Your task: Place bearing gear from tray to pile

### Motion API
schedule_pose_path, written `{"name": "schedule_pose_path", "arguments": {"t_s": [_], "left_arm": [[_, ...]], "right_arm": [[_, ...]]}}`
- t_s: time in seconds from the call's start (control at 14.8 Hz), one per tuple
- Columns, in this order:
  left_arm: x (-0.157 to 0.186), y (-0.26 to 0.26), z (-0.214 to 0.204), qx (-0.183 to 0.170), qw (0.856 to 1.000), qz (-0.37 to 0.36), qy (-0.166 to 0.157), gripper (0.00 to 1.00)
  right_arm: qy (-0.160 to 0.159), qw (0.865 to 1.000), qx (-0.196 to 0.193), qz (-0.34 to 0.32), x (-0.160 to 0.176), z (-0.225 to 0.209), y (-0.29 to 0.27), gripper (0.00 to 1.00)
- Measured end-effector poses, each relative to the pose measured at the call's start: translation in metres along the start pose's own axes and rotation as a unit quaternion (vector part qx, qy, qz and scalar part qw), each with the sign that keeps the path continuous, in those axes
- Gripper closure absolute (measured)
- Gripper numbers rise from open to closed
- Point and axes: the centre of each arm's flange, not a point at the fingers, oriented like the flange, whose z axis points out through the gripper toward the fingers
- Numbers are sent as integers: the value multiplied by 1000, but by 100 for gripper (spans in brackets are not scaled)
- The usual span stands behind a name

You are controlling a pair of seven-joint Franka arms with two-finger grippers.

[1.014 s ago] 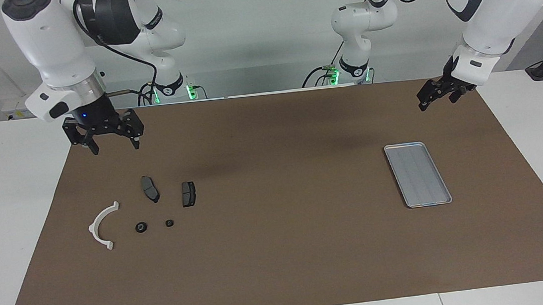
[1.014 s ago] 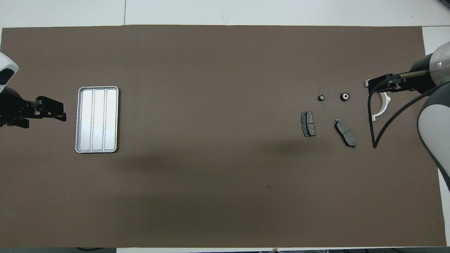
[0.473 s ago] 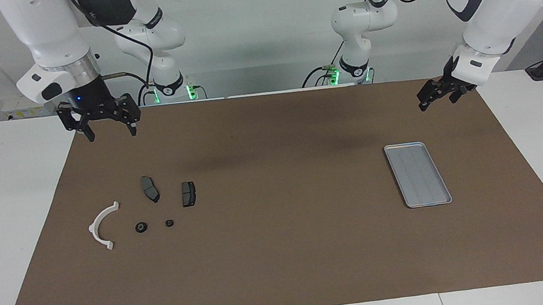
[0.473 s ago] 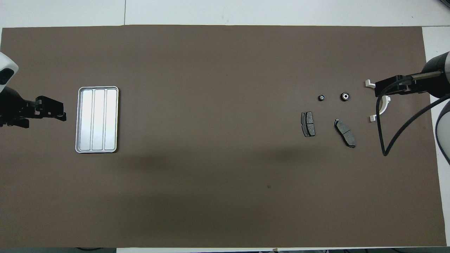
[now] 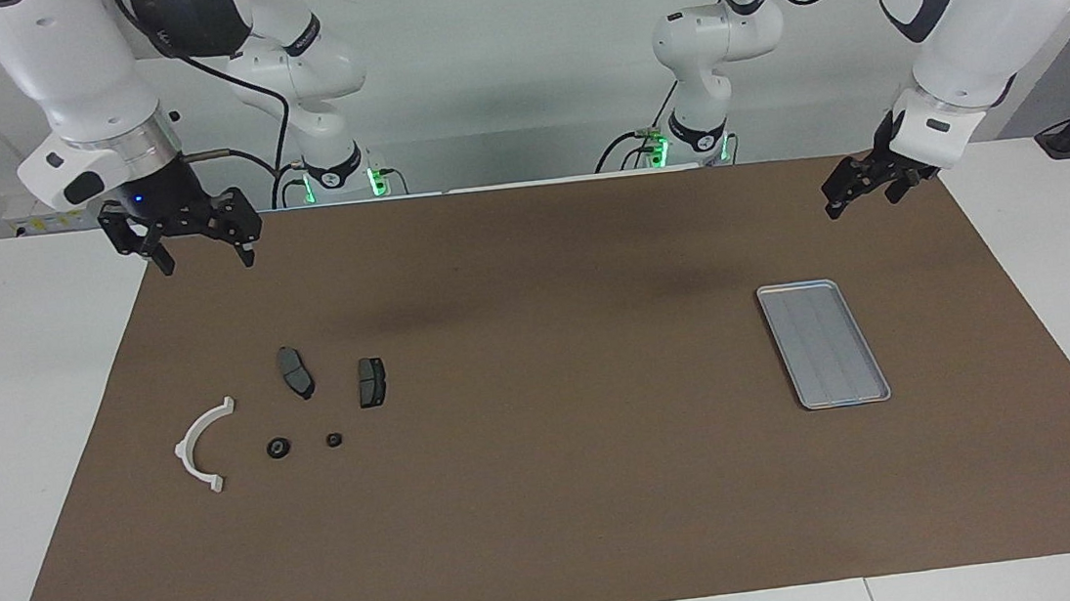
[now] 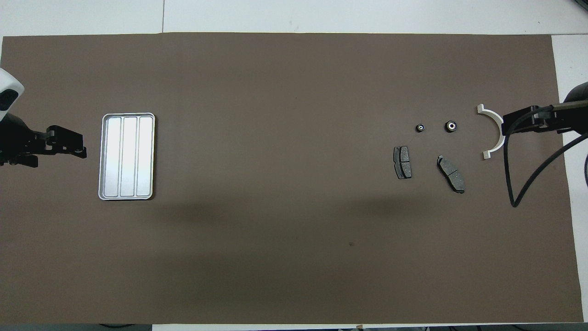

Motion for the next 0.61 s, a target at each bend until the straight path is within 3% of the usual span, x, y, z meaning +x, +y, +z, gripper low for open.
{"name": "schedule_pose_path", "arguments": {"t_s": [0.61], "left_arm": [[0,0,0,0,1000,0,1,0]], "right_arm": [[-8,1000,1,28,-12,6,22,0]]}}
